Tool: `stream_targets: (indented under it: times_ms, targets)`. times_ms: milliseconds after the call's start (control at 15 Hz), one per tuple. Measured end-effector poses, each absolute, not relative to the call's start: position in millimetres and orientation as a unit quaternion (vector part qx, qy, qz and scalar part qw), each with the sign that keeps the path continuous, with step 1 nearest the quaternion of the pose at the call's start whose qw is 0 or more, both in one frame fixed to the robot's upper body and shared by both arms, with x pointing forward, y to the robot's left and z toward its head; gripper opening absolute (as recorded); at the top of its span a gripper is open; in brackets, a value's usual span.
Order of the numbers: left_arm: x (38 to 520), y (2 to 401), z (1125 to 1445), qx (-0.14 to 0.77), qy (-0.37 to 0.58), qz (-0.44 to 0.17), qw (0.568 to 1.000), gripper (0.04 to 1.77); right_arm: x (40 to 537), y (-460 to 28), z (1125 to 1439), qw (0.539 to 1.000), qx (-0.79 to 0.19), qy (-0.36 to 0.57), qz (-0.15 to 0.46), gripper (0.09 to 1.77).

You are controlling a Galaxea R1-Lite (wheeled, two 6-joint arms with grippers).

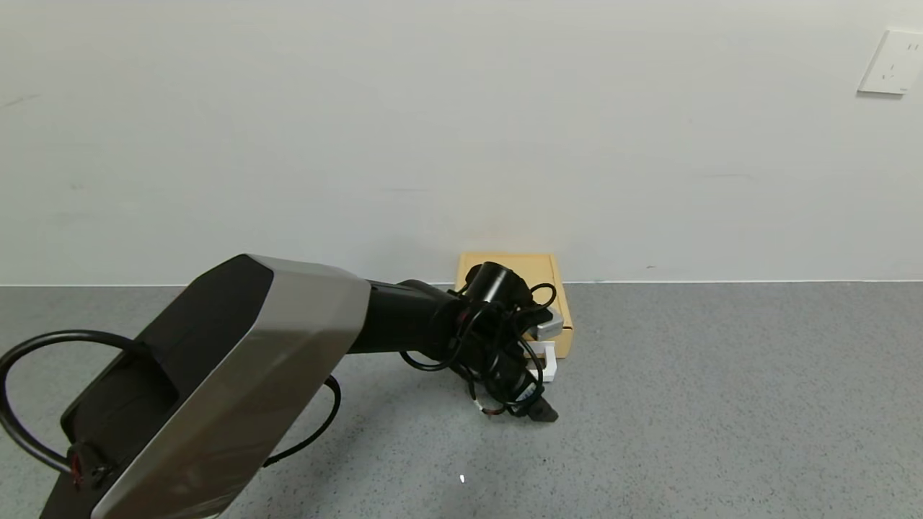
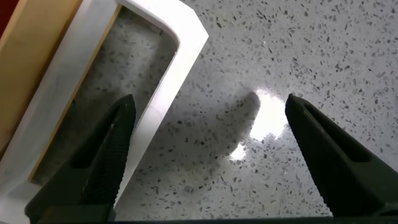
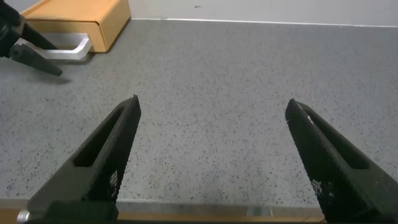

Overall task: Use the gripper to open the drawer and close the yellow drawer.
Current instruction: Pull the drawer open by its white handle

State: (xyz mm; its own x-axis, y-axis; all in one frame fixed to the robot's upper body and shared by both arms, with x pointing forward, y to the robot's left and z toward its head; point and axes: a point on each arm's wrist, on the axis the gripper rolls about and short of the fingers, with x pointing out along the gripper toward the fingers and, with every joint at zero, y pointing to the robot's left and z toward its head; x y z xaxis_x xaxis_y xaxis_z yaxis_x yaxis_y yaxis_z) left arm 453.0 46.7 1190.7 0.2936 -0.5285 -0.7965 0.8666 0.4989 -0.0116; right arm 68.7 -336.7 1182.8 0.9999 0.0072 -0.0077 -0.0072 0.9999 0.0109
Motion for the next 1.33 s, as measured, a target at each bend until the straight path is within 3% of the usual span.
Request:
stream_targets:
  times_ms: [1333]
  targets:
    - [380,39,1196,0.204,0.468,-0.455,0.729,1.73,69,-337,1183,1.0,0.005,0.004,0.004,1.71]
